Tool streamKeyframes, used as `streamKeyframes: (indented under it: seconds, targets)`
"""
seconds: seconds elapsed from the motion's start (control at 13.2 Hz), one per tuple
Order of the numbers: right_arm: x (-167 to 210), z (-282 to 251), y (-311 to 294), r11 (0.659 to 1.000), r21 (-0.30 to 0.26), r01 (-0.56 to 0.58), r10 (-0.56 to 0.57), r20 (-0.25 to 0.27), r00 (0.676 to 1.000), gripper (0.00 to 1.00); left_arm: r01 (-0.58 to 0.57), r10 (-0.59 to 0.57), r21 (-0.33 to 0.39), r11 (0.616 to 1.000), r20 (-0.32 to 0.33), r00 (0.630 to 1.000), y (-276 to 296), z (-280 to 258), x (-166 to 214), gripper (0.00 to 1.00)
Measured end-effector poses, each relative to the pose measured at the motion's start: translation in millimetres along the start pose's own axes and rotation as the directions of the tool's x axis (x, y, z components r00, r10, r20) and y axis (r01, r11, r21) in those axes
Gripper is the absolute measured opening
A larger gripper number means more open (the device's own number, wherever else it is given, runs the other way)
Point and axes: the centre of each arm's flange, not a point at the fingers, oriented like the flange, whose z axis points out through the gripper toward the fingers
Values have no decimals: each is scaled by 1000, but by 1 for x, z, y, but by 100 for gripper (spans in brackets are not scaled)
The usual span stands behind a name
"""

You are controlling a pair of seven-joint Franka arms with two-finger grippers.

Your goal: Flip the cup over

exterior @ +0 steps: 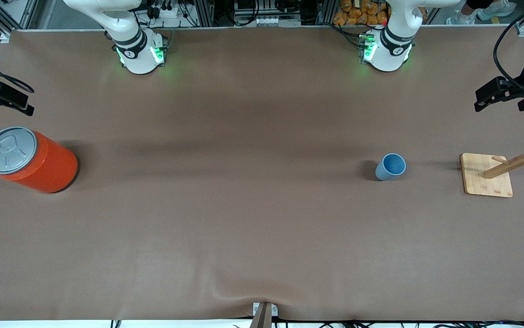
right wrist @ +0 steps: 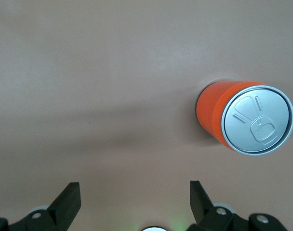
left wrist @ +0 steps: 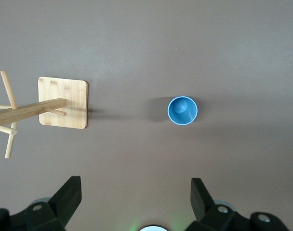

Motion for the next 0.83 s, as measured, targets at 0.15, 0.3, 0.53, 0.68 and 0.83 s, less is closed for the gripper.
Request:
streamKeyframes:
  seconds: [0.15, 0.3, 0.53, 0.68, 0.83]
  targets:
    - [0, 1, 0, 1000, 0, 0, 0, 1, 1000, 100, 1, -1, 0, 1000, 4, 1000, -1, 2, 1, 100]
    - [1, 1, 0, 1000, 0, 0, 0, 2, 1000, 100, 2, -2, 0, 1000, 7, 1000, -1, 3, 1, 100]
    - [1, 2, 0, 1000, 0, 0, 0, 3, 1000, 100, 2, -2, 0, 1000, 8, 1000, -1, 4, 1, 100]
    - [1, 2, 0, 1000, 0, 0, 0, 4, 1000, 100, 2, -2, 0, 1000, 9, 1000, -1, 4, 1, 100]
    - [2, 2, 0, 1000, 0, 0, 0, 4, 1000, 100, 2, -2, 0, 1000, 9, 1000, -1, 4, 1, 100]
